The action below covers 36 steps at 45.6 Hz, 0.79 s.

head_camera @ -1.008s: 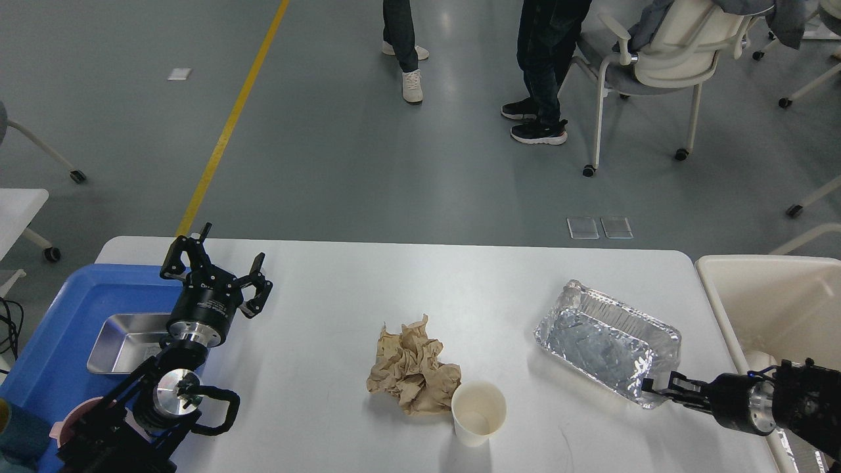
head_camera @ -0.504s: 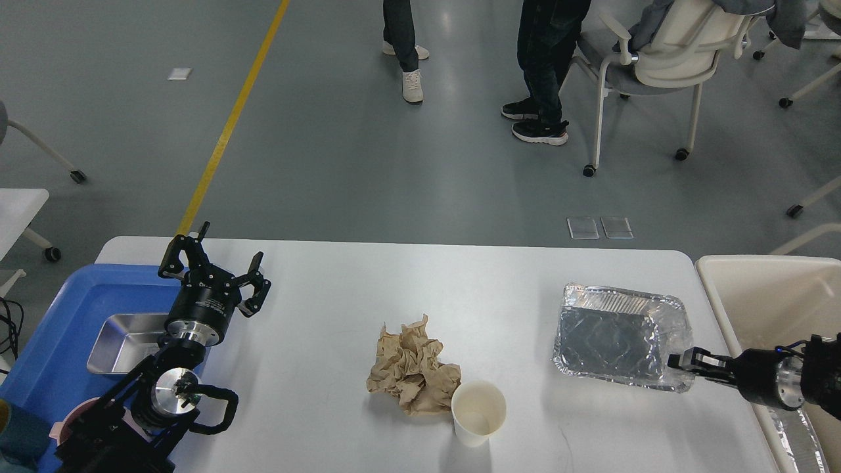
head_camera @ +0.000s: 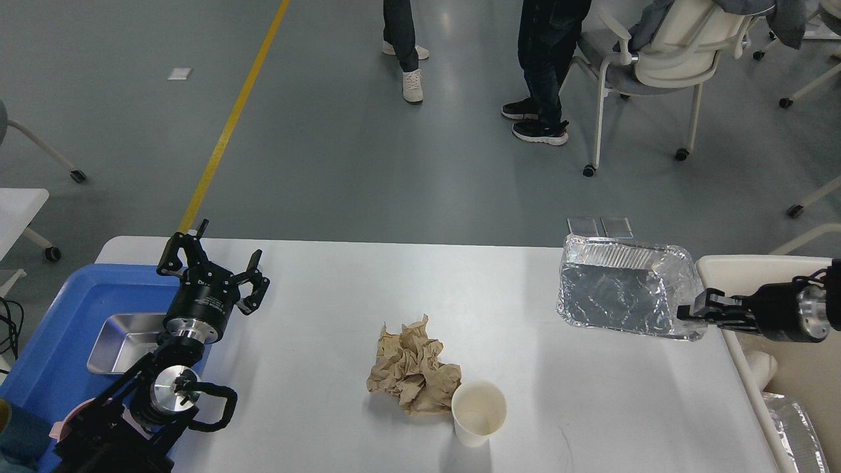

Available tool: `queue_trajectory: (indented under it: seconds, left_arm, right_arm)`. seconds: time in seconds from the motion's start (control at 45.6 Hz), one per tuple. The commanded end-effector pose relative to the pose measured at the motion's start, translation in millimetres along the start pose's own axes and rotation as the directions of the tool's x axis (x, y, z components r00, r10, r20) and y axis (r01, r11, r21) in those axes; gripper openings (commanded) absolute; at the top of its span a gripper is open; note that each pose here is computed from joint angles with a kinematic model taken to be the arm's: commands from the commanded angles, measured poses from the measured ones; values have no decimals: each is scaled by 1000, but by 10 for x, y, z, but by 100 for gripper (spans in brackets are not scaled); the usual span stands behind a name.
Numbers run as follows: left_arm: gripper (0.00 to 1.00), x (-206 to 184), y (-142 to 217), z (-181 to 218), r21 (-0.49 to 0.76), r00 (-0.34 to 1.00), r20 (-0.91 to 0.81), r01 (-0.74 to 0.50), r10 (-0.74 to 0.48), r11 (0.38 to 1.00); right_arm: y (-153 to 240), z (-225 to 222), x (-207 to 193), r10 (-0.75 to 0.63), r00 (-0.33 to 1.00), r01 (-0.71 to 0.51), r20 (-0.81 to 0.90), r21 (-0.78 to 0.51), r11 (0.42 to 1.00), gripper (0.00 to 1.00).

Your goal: Tidy desktop

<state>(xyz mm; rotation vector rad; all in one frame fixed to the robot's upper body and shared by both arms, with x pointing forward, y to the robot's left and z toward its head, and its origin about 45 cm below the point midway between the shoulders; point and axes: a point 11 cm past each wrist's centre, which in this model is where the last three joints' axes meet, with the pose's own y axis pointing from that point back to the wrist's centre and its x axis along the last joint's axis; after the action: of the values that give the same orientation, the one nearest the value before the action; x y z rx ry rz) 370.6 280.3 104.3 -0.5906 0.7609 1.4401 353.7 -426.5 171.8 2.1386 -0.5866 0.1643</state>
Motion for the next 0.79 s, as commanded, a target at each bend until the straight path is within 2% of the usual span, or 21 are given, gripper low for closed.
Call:
queue_trajectory:
  seconds: [0.0,0.175,0.438,0.767]
  left_arm:
    - [97,2,3,-7,6,1000,4,1,-1,1000]
    - [97,10,13,-26,23,1000,15,2,-2,1000]
    - [97,45,8,48,18,999,34,-2,2,1000]
    - [97,136,31,143,13,998,63,-24,23,1000]
  right_arm:
    - [-23,-230,152,-2,1000,3,-29,30,1000,0]
    - [-318,-571,164,-45,995,50,-83,55,997,0]
    - [-743,-987,-38,-133,982,146,-132,94,985,0]
    - [-858,-1349,-8,-154,984,164,-93,114,980,0]
